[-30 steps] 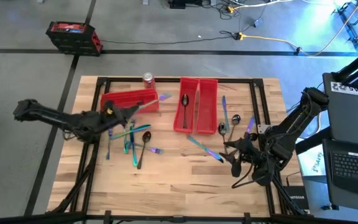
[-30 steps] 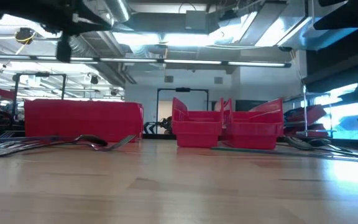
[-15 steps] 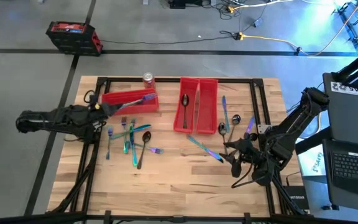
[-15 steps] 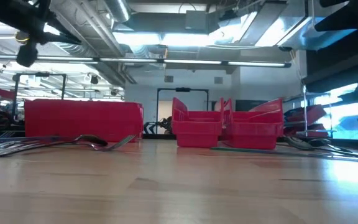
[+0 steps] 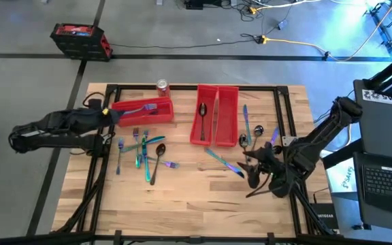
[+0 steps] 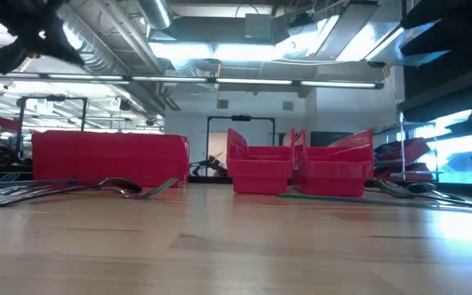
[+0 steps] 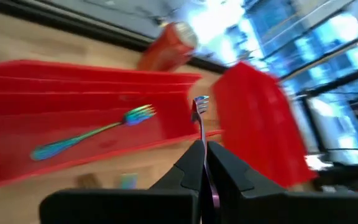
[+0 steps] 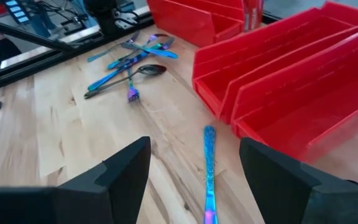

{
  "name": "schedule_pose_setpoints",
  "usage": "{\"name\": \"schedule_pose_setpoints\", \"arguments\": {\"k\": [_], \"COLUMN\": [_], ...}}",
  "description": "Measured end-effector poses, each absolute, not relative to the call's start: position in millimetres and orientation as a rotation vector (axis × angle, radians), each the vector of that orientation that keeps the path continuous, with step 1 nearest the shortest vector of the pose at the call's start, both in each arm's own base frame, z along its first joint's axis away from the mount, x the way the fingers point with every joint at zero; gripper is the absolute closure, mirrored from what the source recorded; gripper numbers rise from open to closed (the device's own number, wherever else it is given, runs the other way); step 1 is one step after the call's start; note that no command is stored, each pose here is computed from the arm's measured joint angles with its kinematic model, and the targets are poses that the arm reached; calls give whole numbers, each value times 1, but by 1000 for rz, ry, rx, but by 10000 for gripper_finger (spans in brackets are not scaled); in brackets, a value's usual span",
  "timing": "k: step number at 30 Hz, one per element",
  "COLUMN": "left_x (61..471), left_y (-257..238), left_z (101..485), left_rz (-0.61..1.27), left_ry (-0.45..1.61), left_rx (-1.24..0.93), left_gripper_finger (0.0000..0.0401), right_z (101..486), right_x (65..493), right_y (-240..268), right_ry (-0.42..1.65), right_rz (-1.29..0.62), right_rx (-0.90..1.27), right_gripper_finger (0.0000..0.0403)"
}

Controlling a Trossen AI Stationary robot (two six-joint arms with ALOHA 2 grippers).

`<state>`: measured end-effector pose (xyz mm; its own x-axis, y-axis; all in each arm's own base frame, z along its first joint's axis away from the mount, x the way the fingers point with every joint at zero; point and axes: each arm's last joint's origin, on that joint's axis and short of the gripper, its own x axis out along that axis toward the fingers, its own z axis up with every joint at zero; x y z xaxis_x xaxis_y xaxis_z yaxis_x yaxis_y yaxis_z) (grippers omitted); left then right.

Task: Sort silverware
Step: Put the blue fork into the left red bin

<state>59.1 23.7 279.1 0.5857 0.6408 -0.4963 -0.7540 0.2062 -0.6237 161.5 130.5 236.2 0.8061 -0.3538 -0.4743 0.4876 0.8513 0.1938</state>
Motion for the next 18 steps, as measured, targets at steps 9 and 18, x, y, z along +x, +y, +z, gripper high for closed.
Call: {"name": "schedule_pose_setpoints", "arguments": {"k": [9, 18], "left_x": [87, 109], "left_y": [42, 79], "left_z": [279, 271], "left_rz": [1044, 1034], "left_ry": [187, 265], "left_rx": [-960, -1059], "left_gripper_finger": [401, 401], "right_z": [236, 234], "right_x": [162, 161], "right_y": [130, 129], "right_ry": [461, 474], "right_rz": [-449, -455], "right_rx": [291, 270], "right_gripper_finger": [171, 171]}}
